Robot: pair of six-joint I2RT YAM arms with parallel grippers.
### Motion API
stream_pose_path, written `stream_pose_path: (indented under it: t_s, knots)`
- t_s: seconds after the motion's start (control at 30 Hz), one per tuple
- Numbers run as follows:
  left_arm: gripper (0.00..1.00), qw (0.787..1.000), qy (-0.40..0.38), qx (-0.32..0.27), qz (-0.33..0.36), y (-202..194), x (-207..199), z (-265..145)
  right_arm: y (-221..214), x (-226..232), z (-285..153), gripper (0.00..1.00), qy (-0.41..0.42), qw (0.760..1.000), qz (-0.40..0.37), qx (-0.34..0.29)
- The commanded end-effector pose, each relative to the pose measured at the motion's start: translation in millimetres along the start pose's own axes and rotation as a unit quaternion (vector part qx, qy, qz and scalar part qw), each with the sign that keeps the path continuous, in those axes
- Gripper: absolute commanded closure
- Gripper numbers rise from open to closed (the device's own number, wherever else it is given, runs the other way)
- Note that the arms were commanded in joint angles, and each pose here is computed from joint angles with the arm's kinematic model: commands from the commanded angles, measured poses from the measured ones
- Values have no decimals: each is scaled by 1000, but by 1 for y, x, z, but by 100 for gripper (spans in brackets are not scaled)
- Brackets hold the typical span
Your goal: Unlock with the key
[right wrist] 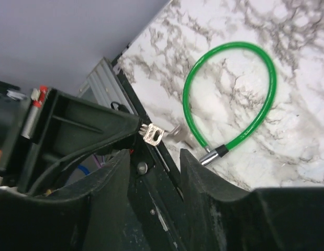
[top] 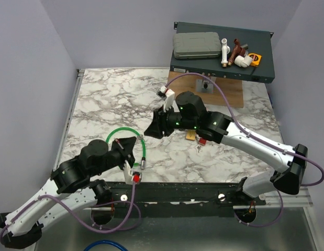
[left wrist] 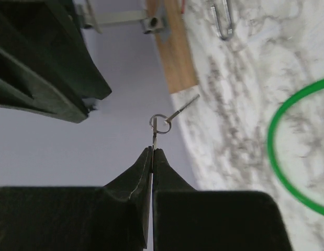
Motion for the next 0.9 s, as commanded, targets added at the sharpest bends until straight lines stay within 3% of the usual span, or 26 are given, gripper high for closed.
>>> stream_pose_path:
  t_s: [0.0, 0.13, 0.2, 0.27, 0.37, 0.53, 0.77, 0.87]
  knots:
    - [100, 950, 123, -20, 287, 19, 17, -11, 36, -12, -37, 51, -52, 996, -25, -66]
    - [100, 857, 197, -99, 466, 64, 0, -18, 51, -6, -51, 48, -27, 993, -47, -107]
    - [100, 822, 215, -120, 513, 78, -4, -23, 47, 2, -50, 48, 10, 993, -54, -107]
    - [100, 803, 228, -126, 536, 85, -4, -27, 39, 13, -46, 47, 54, 993, -59, -92]
    - [100, 795, 236, -122, 545, 87, -2, -30, 22, 29, -41, 39, 126, 988, -71, -60]
    - [100, 783, 246, -119, 559, 90, 1, -30, -4, 41, -31, 37, 201, 978, -57, -27]
    - [100, 778, 254, -117, 562, 91, 4, -33, -21, 48, -30, 41, 251, 967, -49, 4]
    - [100, 778, 254, -116, 562, 91, 3, -34, -25, 50, -30, 52, 265, 963, -44, 12]
Point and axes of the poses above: each gripper's point midway between its finger pads, its own z axis out along the fingers, its own x axis along the line the jaws close on, y = z × x, the point moved 1 cm from there along -z, back along the fingers, and after that the axes turned 6 degrees about -z, right-handed, at the moved point
